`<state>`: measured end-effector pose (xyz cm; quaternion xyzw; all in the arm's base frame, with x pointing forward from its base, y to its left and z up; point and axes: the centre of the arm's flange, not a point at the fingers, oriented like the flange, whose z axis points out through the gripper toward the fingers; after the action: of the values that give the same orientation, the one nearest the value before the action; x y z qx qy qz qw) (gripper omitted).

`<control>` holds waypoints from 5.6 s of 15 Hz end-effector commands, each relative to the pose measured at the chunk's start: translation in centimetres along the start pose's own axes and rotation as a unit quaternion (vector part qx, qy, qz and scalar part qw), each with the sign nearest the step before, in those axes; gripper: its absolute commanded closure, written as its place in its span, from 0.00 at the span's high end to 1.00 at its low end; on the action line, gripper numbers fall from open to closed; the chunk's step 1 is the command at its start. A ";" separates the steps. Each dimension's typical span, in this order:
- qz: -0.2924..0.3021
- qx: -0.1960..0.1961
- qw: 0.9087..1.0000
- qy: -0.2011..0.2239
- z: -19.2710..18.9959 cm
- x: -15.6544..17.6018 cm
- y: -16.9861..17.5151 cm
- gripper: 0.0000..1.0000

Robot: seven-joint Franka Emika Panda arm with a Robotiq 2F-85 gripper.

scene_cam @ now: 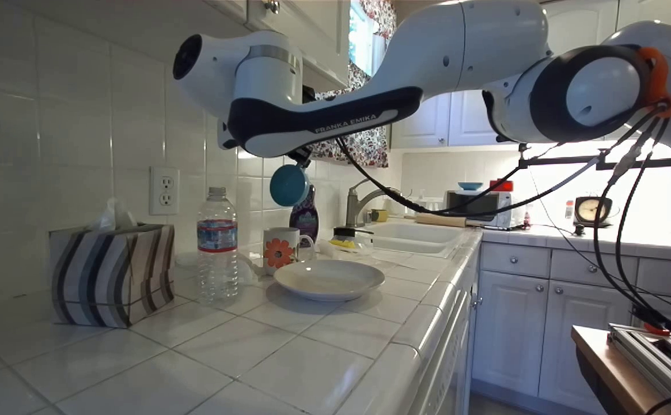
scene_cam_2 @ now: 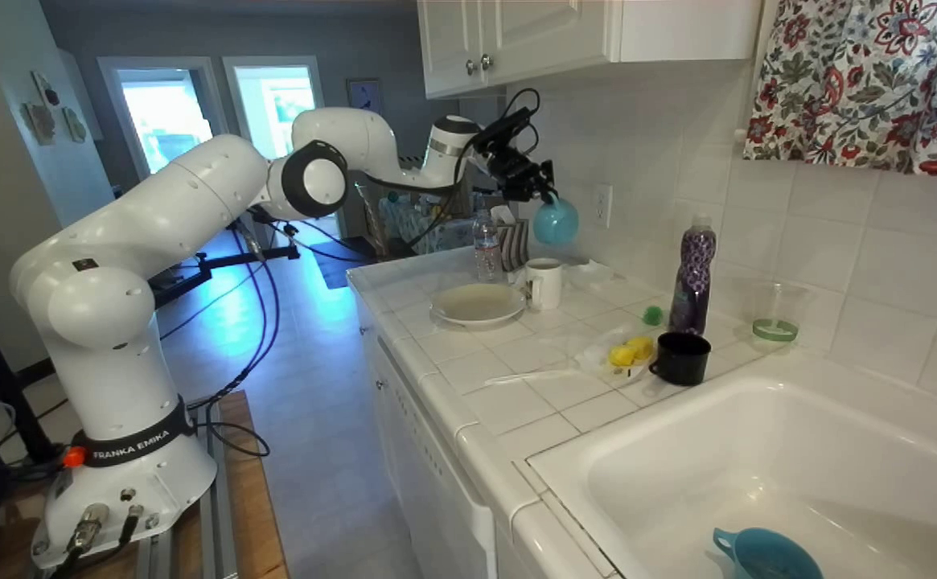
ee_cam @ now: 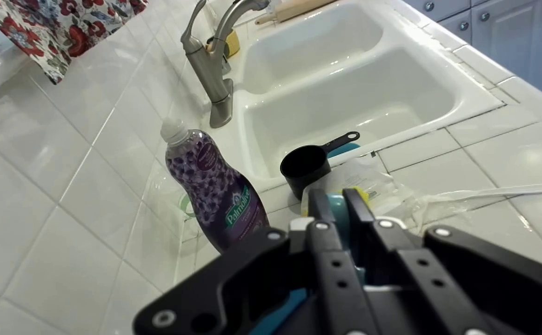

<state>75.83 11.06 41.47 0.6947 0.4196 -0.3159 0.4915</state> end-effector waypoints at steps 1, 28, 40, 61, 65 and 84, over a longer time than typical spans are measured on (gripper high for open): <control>0.023 0.002 1.000 0.021 -0.9 0.6 1.8 0.03; 0.323 0.200 0.898 0.222 10.6 -2.5 1.6 0.03; 0.352 0.265 0.859 0.261 13.0 -0.9 1.3 0.03; 0.468 0.368 0.737 0.321 19.9 0.7 0.2 0.03; 0.491 0.381 0.705 0.342 20.9 1.6 0.5 0.03; 0.520 0.441 0.618 0.391 22.4 6.3 -0.7 0.03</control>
<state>82.28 -8.63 29.04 0.9891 -0.0395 0.1402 0.0228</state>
